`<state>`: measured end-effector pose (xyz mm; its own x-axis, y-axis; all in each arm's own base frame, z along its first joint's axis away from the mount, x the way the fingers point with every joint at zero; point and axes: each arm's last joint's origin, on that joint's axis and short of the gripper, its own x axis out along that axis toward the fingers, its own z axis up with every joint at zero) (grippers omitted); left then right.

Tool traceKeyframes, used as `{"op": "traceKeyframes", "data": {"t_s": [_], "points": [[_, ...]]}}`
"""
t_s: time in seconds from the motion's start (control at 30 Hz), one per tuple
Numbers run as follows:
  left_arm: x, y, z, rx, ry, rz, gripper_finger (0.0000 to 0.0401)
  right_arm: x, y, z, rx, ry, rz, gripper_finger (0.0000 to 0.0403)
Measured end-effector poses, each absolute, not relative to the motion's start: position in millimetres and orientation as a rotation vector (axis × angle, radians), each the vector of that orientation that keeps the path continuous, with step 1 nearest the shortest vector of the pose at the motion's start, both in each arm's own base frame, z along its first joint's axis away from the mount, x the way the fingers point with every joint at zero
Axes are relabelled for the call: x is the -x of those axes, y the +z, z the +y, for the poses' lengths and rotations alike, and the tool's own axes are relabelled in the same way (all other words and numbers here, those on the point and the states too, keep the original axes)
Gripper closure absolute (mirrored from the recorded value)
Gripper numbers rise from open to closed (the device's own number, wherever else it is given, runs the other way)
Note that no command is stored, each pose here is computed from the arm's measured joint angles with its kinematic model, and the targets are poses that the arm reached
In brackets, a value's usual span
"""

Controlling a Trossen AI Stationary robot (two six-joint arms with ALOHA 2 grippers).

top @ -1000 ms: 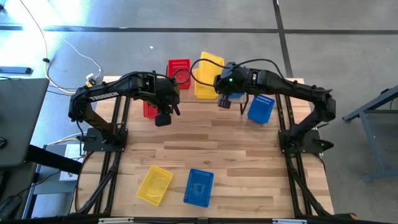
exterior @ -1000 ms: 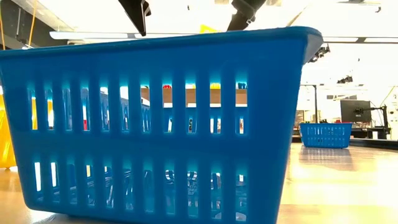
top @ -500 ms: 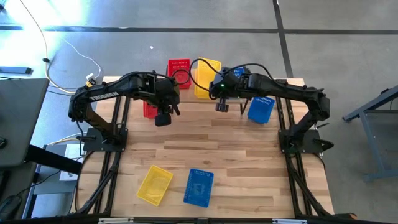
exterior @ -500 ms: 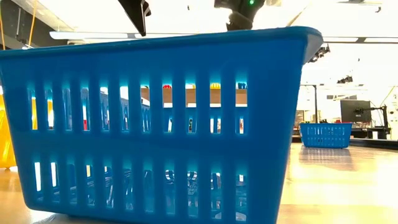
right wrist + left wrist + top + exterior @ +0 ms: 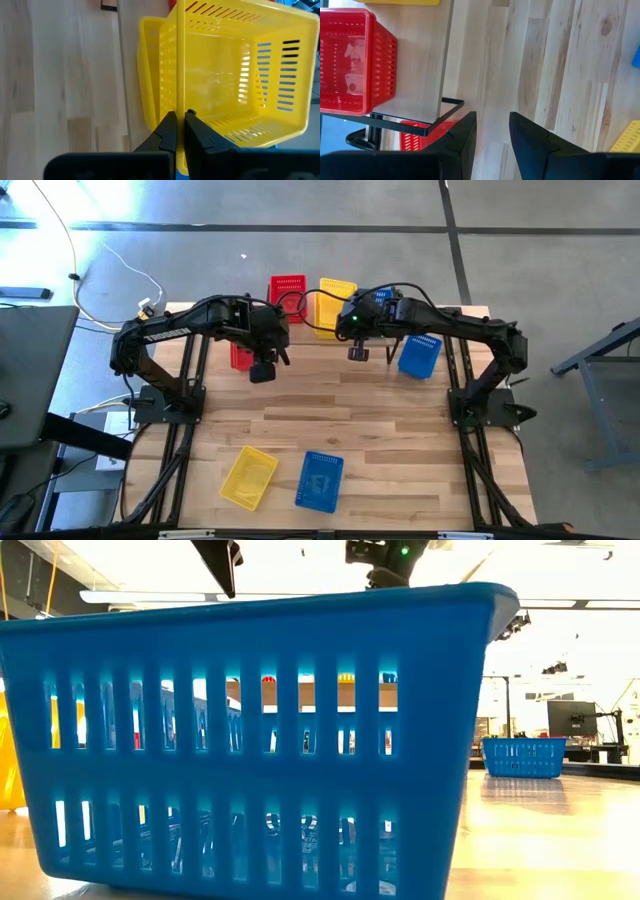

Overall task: Stack baskets on shelf by color
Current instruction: Stack the right yellow bin on top of the yellow bin on the shelf

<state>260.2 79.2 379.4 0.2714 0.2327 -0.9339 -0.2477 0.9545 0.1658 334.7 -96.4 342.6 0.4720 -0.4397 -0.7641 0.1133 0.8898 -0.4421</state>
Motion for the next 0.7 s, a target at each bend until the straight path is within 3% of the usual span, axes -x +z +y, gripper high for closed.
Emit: {"op": "traceKeyframes", "data": {"t_s": [0.37, 0.7], "points": [[-260.1, 379.3, 79.2, 0.012, 0.322, 1.256, 0.0295, -336.0, 341.6, -97.4, 0.368, -0.367, 1.033, 0.0397], [-260.1, 379.3, 79.2, 0.013, 0.322, 1.256, 0.0295, -340.7, 345.6, -98.8, 0.386, -0.384, 0.973, 0.0325]]}}
